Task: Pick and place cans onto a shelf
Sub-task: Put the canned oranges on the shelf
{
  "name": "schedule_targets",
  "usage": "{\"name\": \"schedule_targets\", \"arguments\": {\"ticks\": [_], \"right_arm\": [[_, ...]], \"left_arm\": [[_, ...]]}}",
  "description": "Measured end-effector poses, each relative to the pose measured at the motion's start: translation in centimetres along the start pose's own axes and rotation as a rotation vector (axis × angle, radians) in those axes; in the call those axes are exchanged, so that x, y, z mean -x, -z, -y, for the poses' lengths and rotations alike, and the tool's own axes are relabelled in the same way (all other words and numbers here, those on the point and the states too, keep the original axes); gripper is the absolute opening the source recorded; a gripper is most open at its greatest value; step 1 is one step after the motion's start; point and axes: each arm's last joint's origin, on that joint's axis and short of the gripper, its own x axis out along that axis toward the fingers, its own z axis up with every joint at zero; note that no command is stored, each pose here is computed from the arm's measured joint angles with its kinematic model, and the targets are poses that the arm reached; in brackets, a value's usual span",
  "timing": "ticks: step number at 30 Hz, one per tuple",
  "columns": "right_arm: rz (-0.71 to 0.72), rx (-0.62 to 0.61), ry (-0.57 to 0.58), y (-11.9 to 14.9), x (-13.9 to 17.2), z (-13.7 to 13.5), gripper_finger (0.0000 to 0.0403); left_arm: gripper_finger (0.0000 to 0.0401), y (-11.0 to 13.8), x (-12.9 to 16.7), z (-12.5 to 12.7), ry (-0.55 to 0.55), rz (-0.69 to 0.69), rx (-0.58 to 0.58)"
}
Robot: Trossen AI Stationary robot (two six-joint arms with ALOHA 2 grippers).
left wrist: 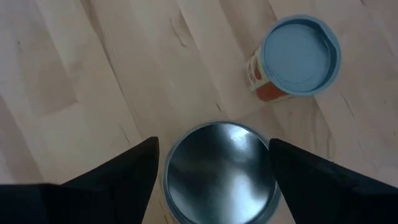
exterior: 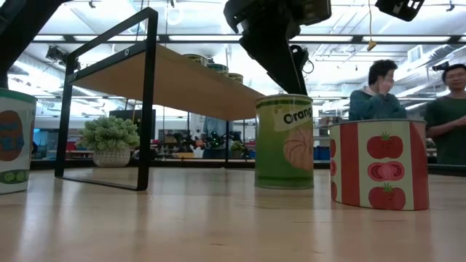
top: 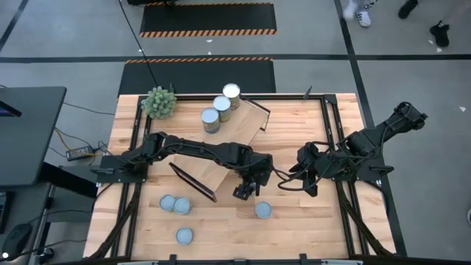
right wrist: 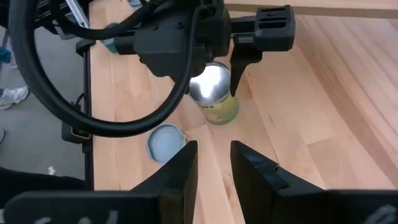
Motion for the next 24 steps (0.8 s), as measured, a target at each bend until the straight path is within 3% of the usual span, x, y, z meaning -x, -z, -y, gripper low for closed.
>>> {"name": "schedule_targets", "arguments": {"ticks": [5,15,19,24], "right_arm": [[-0.021,0.021,0.002,0.8,-0.7,-0.2,0.0103],[-0.033,0.063,-0.041,5.2,-5.4,0.3,0.0127],[-0.103,-0.003,0.002,6.9,-7.2,1.3,0.0136],[-0.077,-0.021,-0.021,8.7,-10.0,1.8,0.0140]], "left_arm": [[0.0307,0.1,0.6,0.1,-0.005,-0.009,-0.014],[0.0306,0.2,7.1,0.5,-0.104,0.016,0.011],[0.0306,0.3,9.3,0.7,-0.126,0.047,0.036],[0.0306,0.6,10.7,0.9,-0.126,0.047,0.052]]}}
